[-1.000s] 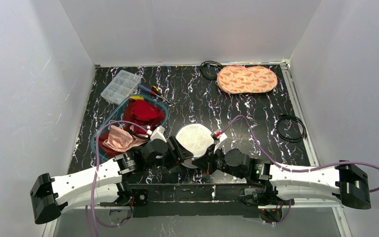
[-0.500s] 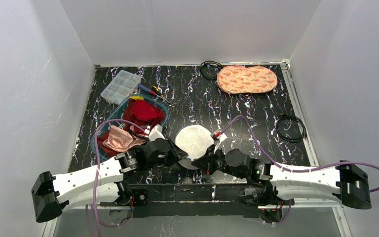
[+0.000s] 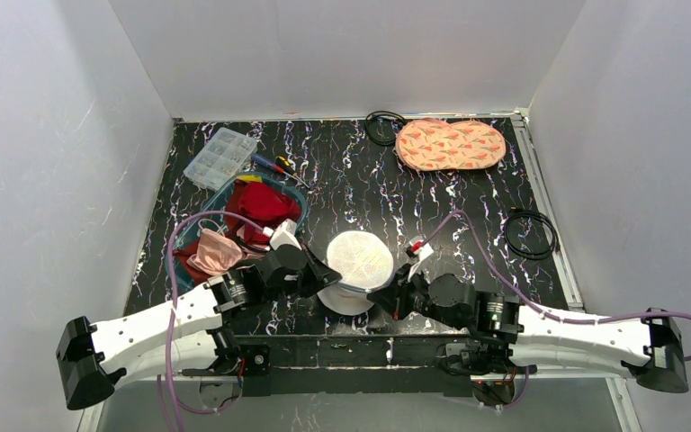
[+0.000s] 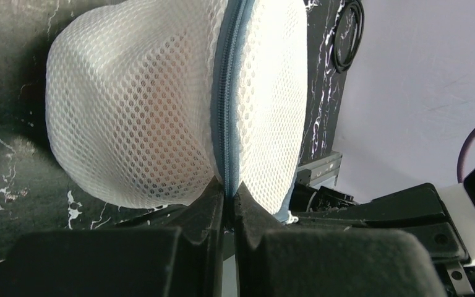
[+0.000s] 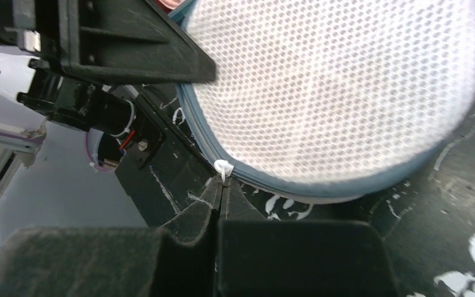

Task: Unzip the laundry bag and remove the bra
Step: Unzip the laundry bag at the center of the board.

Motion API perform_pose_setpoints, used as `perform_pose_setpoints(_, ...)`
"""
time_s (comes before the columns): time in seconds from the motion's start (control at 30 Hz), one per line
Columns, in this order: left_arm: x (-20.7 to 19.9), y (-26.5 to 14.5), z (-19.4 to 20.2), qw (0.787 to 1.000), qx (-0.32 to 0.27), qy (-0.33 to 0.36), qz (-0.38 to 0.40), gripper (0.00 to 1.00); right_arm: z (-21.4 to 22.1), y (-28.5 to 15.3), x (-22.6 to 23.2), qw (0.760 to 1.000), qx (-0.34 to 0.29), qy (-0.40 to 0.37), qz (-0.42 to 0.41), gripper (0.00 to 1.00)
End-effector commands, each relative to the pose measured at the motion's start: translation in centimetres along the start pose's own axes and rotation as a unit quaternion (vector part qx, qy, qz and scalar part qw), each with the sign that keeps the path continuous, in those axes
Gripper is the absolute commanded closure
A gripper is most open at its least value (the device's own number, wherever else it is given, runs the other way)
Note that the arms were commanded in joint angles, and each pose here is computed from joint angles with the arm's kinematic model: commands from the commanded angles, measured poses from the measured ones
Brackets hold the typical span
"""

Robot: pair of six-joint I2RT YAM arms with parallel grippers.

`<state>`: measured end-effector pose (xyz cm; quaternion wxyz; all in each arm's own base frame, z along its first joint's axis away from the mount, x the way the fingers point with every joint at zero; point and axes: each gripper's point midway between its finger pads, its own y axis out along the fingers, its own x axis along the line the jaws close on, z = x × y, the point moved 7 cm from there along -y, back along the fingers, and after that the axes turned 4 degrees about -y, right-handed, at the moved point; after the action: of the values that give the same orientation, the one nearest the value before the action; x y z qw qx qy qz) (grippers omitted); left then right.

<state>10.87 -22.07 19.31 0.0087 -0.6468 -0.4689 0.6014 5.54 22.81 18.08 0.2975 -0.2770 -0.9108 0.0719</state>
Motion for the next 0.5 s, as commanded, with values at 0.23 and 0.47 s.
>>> perform_pose_setpoints(0.23,-2.8,1.9,-3.0,0.987,0.098,0.086,0.094,1.00,-0.6,-2.8,-2.6,0.996,-0.004,-0.044,0.079,0.99)
perform_pose_setpoints(0.47,-1.7,5.0,-3.4,0.985,0.125,0.084,0.081,1.00,1.0,-2.0,-2.9,0.997,0.012,-0.035,0.072,0.99)
